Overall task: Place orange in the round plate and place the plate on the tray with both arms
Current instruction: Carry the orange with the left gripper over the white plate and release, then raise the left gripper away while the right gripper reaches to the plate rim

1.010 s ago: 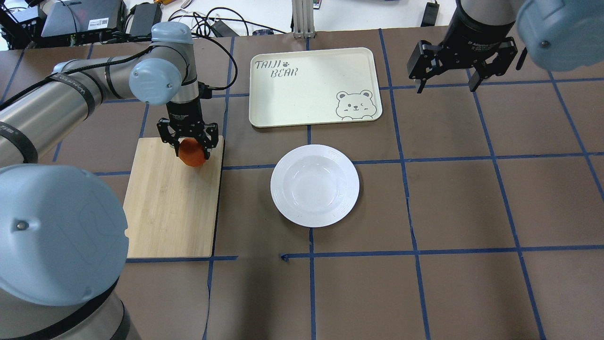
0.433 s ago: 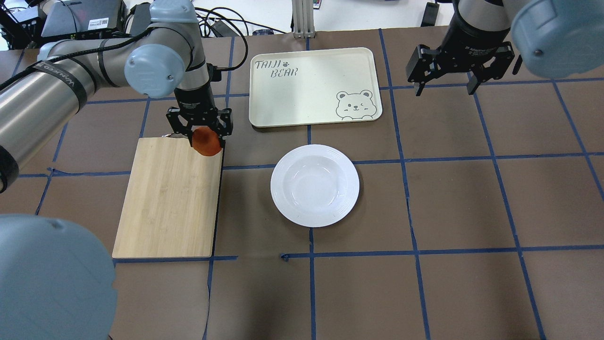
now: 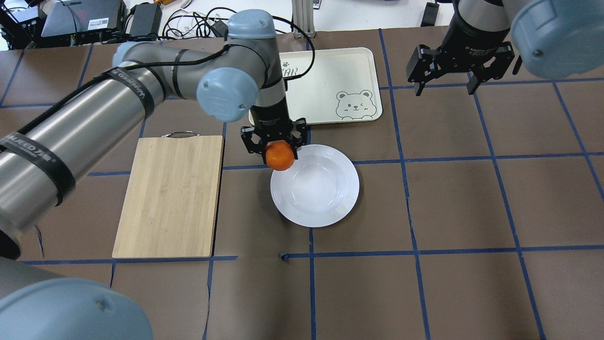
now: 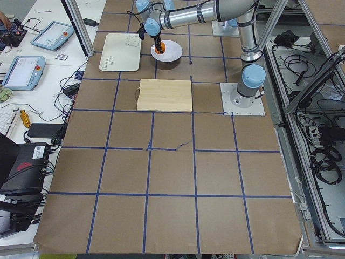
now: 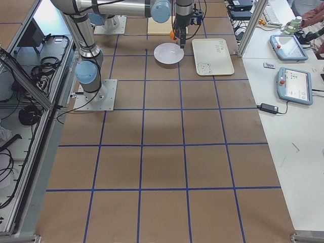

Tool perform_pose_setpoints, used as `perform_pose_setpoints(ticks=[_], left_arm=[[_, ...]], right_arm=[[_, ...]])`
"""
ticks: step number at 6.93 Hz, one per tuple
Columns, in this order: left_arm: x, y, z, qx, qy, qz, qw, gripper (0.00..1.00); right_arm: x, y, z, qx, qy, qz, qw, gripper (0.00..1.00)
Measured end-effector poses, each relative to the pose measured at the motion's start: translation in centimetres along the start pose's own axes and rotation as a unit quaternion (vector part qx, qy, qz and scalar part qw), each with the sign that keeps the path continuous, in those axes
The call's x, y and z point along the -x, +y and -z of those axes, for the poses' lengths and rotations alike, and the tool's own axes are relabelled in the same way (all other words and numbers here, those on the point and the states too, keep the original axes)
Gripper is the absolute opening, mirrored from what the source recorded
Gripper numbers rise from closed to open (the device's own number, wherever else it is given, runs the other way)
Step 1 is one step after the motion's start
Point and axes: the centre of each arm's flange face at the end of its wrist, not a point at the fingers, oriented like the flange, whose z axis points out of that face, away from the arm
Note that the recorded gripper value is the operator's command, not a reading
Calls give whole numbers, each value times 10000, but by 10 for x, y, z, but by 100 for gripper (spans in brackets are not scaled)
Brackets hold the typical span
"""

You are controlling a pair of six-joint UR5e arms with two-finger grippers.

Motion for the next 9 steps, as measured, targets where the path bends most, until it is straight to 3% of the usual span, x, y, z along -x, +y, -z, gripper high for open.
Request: perform_pose_setpoints(ticks=[2,4,5,6,8,9], left_arm=[[-16,16,-45,88,367,76,9993,100],[-9,16,-58,-194,395,37,9990,100],[-4,12,-40,-385,429,103,9983,100],[9,4,-4,-567,479,284,9968,100],[49,-5,116,-810,615,673,9925,100],[60,7,174,-962,597,626,9916,100]], right_arm=[[0,0,0,5,5,-7,10000,100],[1,-1,-10,7,-49,-24,10000,100],[3,-1,-20,-72,-146,-27,9999,100],[6,1,-33,-129,-256,-29,9996,100],[14,7,-78,-228,-668,-88,9975,100],[19,18,-113,-368,-878,-209,9952,100]])
